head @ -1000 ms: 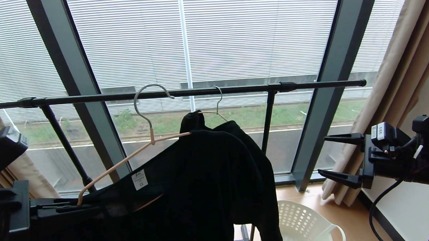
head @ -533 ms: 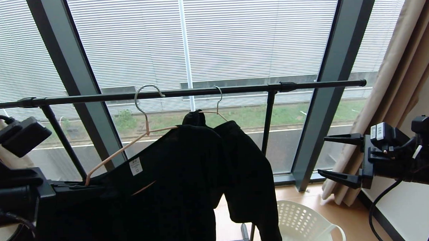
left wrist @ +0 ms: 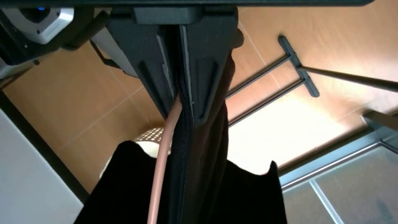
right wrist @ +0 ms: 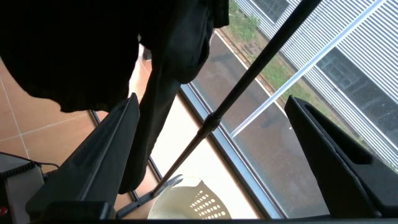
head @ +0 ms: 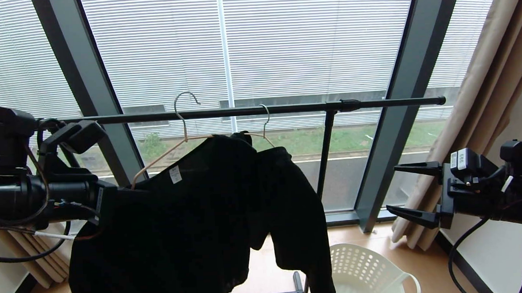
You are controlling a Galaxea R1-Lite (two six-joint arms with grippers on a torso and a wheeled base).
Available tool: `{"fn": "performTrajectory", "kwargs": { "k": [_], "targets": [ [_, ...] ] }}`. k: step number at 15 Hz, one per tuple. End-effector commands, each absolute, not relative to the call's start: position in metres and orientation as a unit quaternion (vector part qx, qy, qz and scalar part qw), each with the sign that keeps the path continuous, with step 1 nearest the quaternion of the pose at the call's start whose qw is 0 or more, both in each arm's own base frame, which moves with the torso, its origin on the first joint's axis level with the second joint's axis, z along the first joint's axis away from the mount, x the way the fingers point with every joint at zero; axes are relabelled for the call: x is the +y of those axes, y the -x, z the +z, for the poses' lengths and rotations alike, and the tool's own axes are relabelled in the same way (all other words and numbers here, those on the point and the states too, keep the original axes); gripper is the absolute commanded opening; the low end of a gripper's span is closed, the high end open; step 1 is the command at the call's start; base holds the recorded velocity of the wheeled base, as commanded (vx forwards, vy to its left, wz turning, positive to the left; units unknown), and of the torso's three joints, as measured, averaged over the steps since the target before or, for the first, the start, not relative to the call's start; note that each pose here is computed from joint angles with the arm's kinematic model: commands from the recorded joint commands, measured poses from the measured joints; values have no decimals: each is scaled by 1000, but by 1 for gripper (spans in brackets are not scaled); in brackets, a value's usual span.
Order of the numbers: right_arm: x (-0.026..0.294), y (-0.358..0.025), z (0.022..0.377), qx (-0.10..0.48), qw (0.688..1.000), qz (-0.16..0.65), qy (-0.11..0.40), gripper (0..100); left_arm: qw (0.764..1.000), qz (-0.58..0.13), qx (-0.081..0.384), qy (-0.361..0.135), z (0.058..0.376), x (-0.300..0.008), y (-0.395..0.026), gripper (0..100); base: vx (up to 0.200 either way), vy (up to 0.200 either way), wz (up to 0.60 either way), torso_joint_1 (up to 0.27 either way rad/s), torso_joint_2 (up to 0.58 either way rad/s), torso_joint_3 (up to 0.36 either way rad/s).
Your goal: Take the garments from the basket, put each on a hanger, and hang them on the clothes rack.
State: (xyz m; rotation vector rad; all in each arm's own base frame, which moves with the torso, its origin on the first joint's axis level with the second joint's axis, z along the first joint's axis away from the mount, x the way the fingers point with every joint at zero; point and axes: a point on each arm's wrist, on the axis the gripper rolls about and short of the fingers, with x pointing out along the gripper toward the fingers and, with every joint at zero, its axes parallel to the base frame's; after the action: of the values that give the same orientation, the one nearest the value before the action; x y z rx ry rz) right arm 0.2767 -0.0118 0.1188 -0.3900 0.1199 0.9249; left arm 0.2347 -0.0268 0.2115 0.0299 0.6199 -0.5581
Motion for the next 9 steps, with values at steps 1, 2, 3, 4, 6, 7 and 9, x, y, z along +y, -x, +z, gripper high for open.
{"fn": "performTrajectory", "kwargs": {
  "k": [1, 2, 3, 4, 6, 7, 9],
  "targets": [
    [-12, -277, 118, 57, 875, 443, 187, 100, 909, -265, 322, -15, 201, -30, -255, 0, 0, 0, 0, 0, 0, 0],
    [-12, -277, 118, 58, 875, 443, 187, 100, 909, -264, 321, -15, 200, -30, -260, 0, 0, 0, 0, 0, 0, 0],
    [-12, -277, 118, 58, 875, 443, 186, 100, 910, -264, 318, -15, 195, -31, -269, 0, 0, 0, 0, 0, 0, 0],
    [-12, -277, 118, 58, 875, 443, 187, 100, 914, -264, 309, -17, 192, -32, -276, 0, 0, 0, 0, 0, 0, 0],
    [-12, -277, 118, 58, 875, 443, 187, 100, 917, -262, 300, -13, 187, -33, -287, 0, 0, 0, 0, 0, 0, 0],
    [-12, -277, 118, 58, 875, 443, 187, 100, 918, -260, 299, -10, 186, -33, -291, 0, 0, 0, 0, 0, 0, 0],
    [-12, -277, 119, 57, 875, 443, 187, 100, 920, -248, 304, -5, 184, -36, -300, 0, 0, 0, 0, 0, 0, 0]
  ]
}}
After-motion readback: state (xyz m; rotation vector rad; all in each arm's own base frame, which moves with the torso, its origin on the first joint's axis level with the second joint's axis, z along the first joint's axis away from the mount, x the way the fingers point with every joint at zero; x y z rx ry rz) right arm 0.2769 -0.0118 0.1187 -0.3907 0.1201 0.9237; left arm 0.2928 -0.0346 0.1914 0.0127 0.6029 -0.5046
